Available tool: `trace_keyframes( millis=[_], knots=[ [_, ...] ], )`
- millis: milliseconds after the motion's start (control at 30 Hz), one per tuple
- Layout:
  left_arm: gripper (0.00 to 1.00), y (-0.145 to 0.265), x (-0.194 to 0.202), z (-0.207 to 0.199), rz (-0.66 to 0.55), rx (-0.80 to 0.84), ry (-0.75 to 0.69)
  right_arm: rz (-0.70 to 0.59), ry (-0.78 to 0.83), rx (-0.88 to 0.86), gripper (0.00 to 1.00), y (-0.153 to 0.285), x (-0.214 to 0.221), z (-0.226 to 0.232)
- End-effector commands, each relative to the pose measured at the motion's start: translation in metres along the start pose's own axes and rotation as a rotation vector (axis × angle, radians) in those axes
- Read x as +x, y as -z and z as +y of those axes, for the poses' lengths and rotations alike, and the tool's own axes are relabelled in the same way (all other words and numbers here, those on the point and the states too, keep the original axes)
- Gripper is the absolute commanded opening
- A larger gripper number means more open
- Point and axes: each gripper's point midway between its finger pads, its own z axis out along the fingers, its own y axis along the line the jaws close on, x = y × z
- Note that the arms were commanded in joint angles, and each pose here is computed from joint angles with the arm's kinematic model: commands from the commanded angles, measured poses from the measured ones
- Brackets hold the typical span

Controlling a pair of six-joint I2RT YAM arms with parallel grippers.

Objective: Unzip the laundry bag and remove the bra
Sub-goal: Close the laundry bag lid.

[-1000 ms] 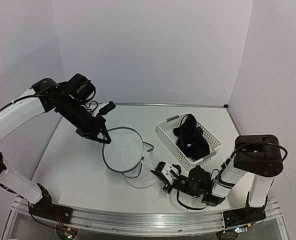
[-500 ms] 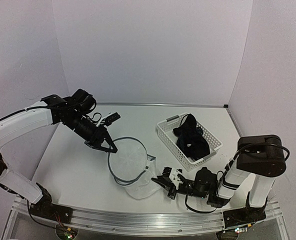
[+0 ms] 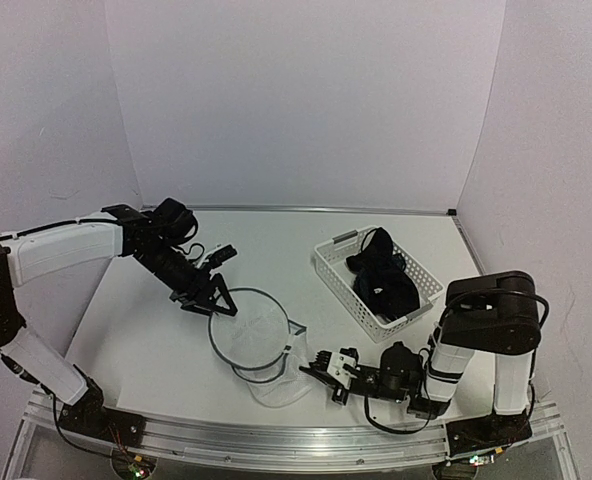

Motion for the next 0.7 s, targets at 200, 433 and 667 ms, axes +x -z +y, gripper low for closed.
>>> trace_keyframes(
  millis=[200,433,667],
  knots=[
    [0.71,-0.019,0.0,0.065,0.011,-0.235,0.121,-0.091,0.004,0.05,0.0,-0.009,-0.019,-0.009],
    [0.72,-0.03,-0.003,0.064,0.022,-0.182,0.124,-0.08,0.006,0.063,0.0,-0.017,-0.013,-0.01],
    [0.68,-0.047,0.008,0.062,0.06,-0.146,0.13,-0.094,0.03,0.123,0.0,-0.042,-0.012,-0.02]
  ],
)
